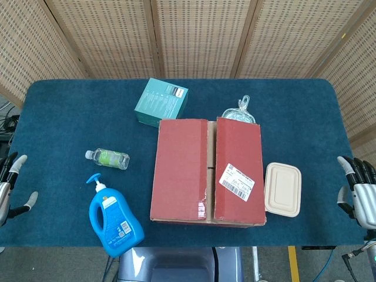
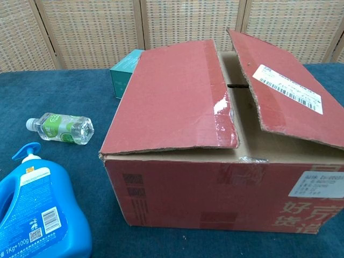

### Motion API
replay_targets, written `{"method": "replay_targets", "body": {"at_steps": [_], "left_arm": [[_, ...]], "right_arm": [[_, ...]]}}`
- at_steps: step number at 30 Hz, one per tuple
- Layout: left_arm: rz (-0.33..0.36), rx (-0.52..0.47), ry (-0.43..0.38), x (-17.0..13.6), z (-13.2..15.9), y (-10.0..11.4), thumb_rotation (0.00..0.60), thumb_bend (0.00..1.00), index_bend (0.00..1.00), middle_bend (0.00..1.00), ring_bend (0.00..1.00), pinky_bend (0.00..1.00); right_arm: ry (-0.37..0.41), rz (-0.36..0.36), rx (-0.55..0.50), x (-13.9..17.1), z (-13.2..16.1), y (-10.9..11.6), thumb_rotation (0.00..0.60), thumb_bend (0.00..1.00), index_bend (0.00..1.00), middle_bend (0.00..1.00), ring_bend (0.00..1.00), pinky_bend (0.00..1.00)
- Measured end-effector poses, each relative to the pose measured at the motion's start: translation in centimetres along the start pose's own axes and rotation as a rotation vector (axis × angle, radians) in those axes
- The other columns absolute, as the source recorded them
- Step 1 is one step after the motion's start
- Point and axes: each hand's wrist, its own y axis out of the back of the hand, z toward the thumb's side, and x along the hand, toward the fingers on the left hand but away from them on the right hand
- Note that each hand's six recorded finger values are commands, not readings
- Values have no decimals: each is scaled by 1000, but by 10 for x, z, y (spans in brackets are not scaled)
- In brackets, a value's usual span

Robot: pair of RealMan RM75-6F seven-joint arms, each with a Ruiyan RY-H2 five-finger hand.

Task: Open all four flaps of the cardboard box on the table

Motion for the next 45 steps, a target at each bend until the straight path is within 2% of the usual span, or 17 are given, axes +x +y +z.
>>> {"method": "replay_targets", "body": {"at_steps": [9, 15, 18, 21, 23, 27, 31, 34, 40, 45], "left_arm": [[20, -2, -16, 0, 4, 2, 514, 359, 39, 0, 0, 0], [8, 23, -16, 1, 5, 1, 513, 359, 39, 0, 0, 0], [-1, 22, -21, 1, 7, -1, 514, 360, 39, 0, 0, 0], [-11, 22, -26, 1, 9, -3, 512, 359, 40, 0, 0, 0], [-18, 25, -26, 1, 9, -4, 510, 359, 41, 0, 0, 0], [-37, 34, -18, 3, 8, -8, 513, 360, 43, 0, 0, 0], [-40, 42, -24, 4, 10, -8, 513, 360, 49, 0, 0, 0], [-40, 44, -28, 5, 11, -8, 514, 361, 49, 0, 0, 0], [-57, 56, -27, 9, 13, -11, 512, 361, 50, 0, 0, 0], [-59, 62, -18, 14, 12, -12, 513, 361, 51, 0, 0, 0]], "right_arm": [[32, -5, -30, -3, 5, 2, 600, 827, 5, 111, 0, 8], [95, -15, -59, -8, 17, 9, 600, 828, 38, 130, 0, 8], [129, -19, -61, -12, 23, 13, 600, 856, 83, 162, 0, 9], [179, -26, -77, -18, 35, 18, 600, 941, 120, 190, 0, 9], [222, -28, -103, -23, 45, 21, 600, 990, 141, 206, 0, 9], [334, -13, -168, -35, 72, 27, 600, 1000, 155, 213, 0, 8], [468, 40, -207, -47, 108, 30, 600, 1000, 166, 214, 0, 9], [539, 76, -227, -53, 131, 30, 600, 1000, 175, 217, 0, 8], [667, 164, -237, -65, 179, 27, 600, 1000, 198, 235, 0, 9], [740, 221, -233, -69, 211, 24, 600, 1000, 215, 237, 0, 9]]}}
